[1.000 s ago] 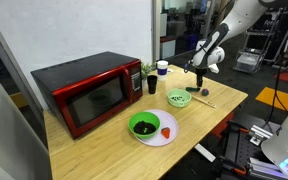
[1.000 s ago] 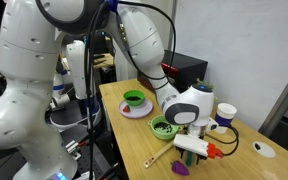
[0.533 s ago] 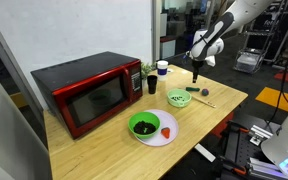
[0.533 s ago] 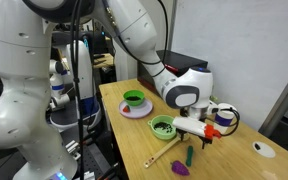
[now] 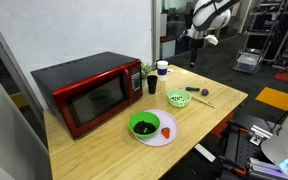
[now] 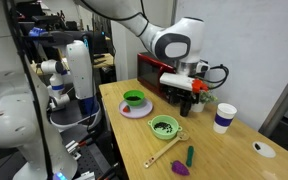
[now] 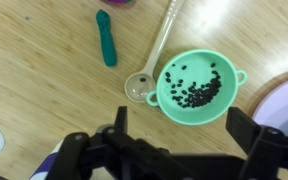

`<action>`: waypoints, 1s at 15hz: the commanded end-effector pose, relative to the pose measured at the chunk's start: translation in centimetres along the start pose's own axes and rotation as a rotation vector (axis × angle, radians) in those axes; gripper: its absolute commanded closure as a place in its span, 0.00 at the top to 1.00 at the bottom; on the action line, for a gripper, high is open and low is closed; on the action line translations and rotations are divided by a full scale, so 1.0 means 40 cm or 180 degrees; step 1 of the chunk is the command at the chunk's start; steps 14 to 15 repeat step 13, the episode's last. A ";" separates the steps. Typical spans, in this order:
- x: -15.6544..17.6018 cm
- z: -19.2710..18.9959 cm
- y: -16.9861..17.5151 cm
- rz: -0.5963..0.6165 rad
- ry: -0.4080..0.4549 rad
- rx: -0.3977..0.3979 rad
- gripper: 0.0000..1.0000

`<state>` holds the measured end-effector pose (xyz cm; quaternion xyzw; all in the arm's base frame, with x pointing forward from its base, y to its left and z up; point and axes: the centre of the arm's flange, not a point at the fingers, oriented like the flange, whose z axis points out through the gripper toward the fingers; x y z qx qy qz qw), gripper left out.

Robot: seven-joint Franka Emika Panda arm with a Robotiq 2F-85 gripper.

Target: Remove the green object from the plate and put it on the table.

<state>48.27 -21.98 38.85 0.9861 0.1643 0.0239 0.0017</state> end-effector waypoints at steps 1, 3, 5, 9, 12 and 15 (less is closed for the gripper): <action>-0.010 -0.112 -0.136 0.0106 0.0111 -0.0033 1.00; -0.011 -0.156 -0.216 0.0157 0.0183 -0.0033 1.00; -0.015 -0.194 -0.299 0.0121 0.0250 0.0089 1.00; -0.023 -0.234 -0.482 -0.0010 0.0219 0.0299 1.00; -0.002 -0.237 -0.481 -0.0077 0.0190 0.0256 1.00; -0.007 -0.240 -0.502 -0.0093 0.0195 0.0253 1.00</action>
